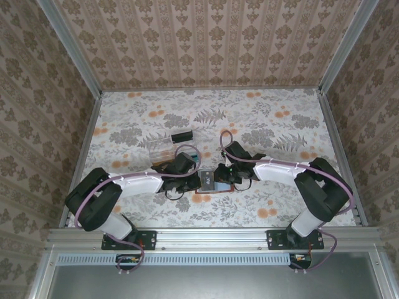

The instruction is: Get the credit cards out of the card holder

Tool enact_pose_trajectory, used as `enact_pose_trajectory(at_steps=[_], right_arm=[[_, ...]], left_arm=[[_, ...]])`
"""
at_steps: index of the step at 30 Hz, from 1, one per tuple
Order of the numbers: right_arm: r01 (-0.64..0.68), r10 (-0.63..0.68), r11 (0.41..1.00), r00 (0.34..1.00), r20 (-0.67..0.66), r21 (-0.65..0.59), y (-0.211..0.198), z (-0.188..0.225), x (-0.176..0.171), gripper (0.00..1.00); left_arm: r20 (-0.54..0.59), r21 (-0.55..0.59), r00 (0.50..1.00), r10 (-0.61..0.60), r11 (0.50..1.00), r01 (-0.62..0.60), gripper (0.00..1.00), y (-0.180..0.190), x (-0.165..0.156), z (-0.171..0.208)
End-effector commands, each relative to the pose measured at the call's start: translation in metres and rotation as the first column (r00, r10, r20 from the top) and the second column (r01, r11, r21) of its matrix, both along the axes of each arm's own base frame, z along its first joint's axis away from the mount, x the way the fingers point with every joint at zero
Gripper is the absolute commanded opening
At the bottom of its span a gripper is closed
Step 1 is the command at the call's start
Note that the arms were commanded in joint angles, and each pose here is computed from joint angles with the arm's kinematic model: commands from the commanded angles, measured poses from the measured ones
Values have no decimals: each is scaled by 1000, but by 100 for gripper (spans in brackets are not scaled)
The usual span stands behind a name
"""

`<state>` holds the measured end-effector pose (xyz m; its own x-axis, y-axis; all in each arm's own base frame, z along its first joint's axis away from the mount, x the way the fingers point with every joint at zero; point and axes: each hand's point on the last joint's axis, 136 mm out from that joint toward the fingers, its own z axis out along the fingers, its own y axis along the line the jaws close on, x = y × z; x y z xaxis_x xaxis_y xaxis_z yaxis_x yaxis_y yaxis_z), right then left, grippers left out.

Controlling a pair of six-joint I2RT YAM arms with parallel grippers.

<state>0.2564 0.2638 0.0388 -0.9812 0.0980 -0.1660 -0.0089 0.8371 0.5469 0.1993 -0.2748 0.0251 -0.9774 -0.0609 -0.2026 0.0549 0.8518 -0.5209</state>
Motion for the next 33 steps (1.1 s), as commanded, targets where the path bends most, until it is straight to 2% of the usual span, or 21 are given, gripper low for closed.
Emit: enact_pose_trajectory(at_steps=[1, 15, 18, 22, 27, 33], right_arm=[[-4, 5, 999, 999, -32, 41, 6, -6, -2, 22], [-14, 17, 998, 998, -63, 53, 11, -16, -3, 20], [-17, 20, 998, 998, -61, 55, 11, -15, -3, 14], [-7, 9, 999, 998, -60, 40, 4, -14, -2, 0], [10, -8, 999, 999, -53, 31, -7, -11, 0, 0], [16, -16, 1000, 999, -45, 19, -18, -6, 1, 0]], left_arm=[[-15, 28, 1000, 9, 1000, -9, 10, 1, -1, -3], [-14, 23, 1000, 2, 1000, -2, 10, -2, -1, -2], [-18, 26, 1000, 4, 1000, -4, 10, -2, -1, -3], [-25, 43, 1000, 11, 999, -10, 7, 1, -2, -5], [-47, 89, 998, 39, 995, -34, 0, 11, -4, -12], [-67, 118, 996, 63, 992, -55, 0, 19, -7, -19]])
